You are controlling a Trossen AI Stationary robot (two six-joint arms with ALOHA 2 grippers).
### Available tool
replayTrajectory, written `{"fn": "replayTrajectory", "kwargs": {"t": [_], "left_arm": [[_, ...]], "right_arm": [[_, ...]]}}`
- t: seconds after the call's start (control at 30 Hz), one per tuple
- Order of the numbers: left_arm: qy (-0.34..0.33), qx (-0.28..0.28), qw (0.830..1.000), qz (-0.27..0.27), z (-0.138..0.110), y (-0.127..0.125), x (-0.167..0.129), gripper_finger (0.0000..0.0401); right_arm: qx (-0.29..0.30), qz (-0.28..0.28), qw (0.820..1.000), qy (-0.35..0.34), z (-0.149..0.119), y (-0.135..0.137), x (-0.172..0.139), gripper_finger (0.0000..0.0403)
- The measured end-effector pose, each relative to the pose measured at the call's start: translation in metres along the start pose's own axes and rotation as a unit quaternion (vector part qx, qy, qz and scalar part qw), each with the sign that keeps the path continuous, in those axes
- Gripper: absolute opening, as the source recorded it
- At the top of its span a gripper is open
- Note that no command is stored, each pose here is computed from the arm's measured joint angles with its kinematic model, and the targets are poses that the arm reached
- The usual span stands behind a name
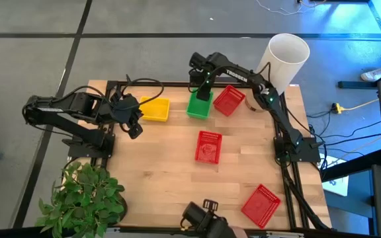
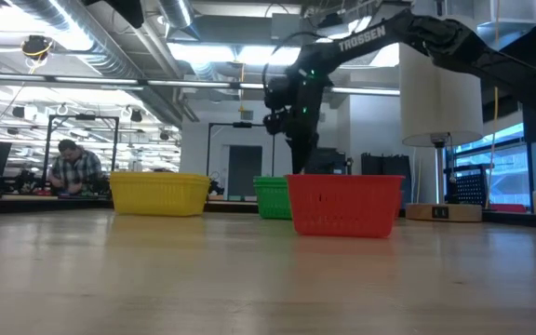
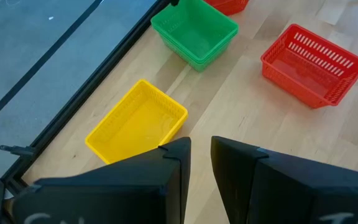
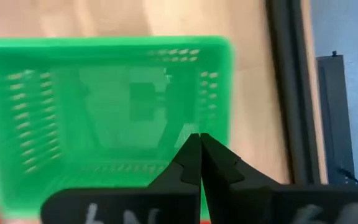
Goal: Stack baskets by color
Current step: Stack the bottom green bin on top of the top green bins
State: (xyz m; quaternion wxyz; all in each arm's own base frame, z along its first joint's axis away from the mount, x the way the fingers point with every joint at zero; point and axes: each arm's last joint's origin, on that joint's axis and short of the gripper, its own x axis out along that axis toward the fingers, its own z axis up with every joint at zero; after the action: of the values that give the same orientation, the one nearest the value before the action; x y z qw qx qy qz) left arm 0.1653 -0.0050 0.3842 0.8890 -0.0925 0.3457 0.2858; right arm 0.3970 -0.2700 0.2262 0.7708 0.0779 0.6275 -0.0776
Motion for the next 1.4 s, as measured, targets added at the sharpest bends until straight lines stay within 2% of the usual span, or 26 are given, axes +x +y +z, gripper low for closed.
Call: {"fn": "replayTrajectory", "kwargs": {"t": [0.13, 0.27, 0.53, 0.6, 0.9, 1.03, 1.2, 1.4], "left_arm": [[0.000, 0.000, 1.000, 0.000, 0.000, 0.000, 0.000, 0.0055], [0.000, -0.001, 1.000, 0.000, 0.000, 0.000, 0.000, 0.0055], [0.000, 0.000, 1.000, 0.000, 0.000, 0.000, 0.000, 0.0055], [0.000, 0.000, 1.000, 0.000, 0.000, 0.000, 0.000, 0.0055], [0.000, -0.001, 1.000, 0.000, 0.000, 0.000, 0.000, 0.0055], [0.000, -0.001, 1.000, 0.000, 0.000, 0.000, 0.000, 0.0055], [0.000, -0.002, 1.000, 0.000, 0.000, 0.000, 0.000, 0.0055], [0.000, -0.011, 1.000, 0.000, 0.000, 0.000, 0.000, 0.0055]], "right_arm": [[-0.006, 0.007, 1.000, -0.002, 0.002, 0.006, -0.010, 0.0000], [-0.013, 0.048, 0.999, -0.001, 0.000, 0.009, -0.001, 0.0000], [-0.039, 0.038, 0.998, -0.023, 0.006, 0.016, 0.024, 0.0000], [-0.058, 0.031, 0.997, -0.042, 0.010, 0.016, 0.024, 0.0000], [-0.069, 0.022, 0.995, -0.071, 0.015, 0.014, 0.027, 0.0000], [-0.093, 0.015, 0.992, -0.086, 0.018, 0.013, 0.028, 0.0000], [-0.100, 0.022, 0.988, -0.113, 0.023, 0.011, 0.033, 0.0000], [-0.113, 0.061, 0.978, -0.164, 0.031, 0.013, 0.035, 0.0000]]}}
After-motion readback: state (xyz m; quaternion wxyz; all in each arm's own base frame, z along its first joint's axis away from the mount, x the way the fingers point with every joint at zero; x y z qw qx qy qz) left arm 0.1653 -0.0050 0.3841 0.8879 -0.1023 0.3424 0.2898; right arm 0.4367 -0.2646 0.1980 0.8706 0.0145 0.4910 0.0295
